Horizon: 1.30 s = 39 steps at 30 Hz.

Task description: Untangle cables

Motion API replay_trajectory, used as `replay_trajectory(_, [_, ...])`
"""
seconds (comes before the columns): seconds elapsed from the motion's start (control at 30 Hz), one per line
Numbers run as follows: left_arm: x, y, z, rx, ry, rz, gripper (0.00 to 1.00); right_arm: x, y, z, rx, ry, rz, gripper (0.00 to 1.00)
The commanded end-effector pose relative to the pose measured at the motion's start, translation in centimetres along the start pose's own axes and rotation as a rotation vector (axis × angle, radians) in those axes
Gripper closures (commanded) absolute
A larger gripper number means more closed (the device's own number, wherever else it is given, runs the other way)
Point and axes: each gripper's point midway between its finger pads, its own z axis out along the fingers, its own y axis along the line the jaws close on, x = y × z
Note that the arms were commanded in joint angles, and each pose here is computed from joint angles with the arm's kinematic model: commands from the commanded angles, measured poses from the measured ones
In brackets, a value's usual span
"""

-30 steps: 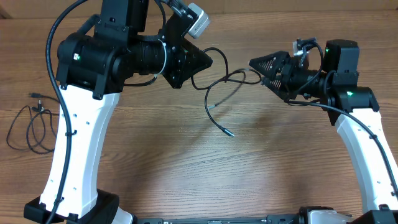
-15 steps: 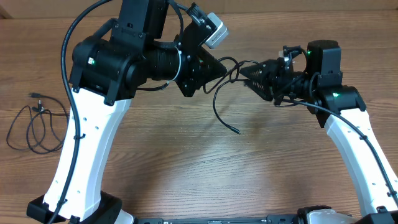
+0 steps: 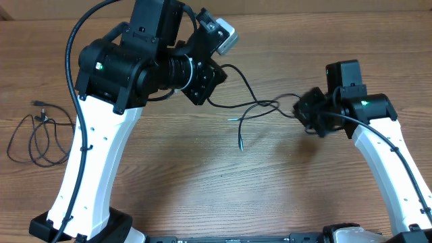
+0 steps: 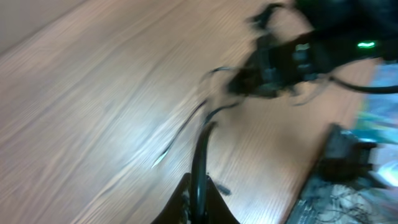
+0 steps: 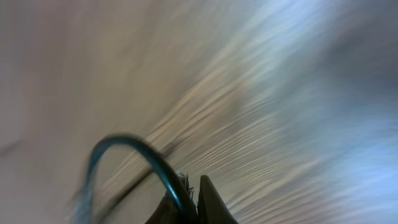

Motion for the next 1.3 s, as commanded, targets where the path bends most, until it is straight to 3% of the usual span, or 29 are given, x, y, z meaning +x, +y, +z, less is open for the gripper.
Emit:
replay_trajectory(0.0, [0.5,3.1,-0.4,-0.189,0.037,0.016,0.96,-4.6,-4.0,-1.6,0.229,-0.285,-0.017,0.96])
replay_trajectory(0.1, [0.6,4.5,-0.7,-0.274,0.042,-0.013,0.96,-5.1,-5.7,-2.2,0.312,-0.326,-0.019,0.88])
replay_trajectory(0.37, [0.7,8.2,-2.3,-0.454,0.030,-0.098,0.96,-5.1,-6.0,-2.3,0.332,-0.332,-0.024,0.81])
replay_trajectory(0.67, [1.4,13.3,-5.2,-0.548,-0.035,-0.270,0.96,-5.1,-6.1,-2.3,0.334,-0.329,-0.024,0.78])
replay_trajectory(0.9, [1.2,14.0,-5.9,-0.521,-0.078,-0.300,0.96,-5.1,-6.1,-2.3,0.333,-0.329,-0.024,0.77])
replay_trajectory(1.0, [0.4,12.3,-5.1,-0.413,-0.099,-0.276,0.96,-5.1,-6.1,-2.3,0.332,-0.329,-0.024,0.70])
replay_trajectory(1.07, [-0.1,10.8,-4.5,-0.319,-0.109,-0.228,0.96,-5.1,-5.8,-2.3,0.323,-0.331,-0.025,0.53])
replay_trajectory(1.13, [-0.5,9.7,-4.2,-0.250,-0.122,-0.198,0.96,-5.2,-5.8,-2.2,0.320,-0.333,-0.027,0.45])
replay_trajectory(1.27, [-1.4,6.8,-3.8,-0.084,-0.154,-0.105,0.96,-4.8,-4.3,-1.7,0.260,-0.280,-0.148,0.38])
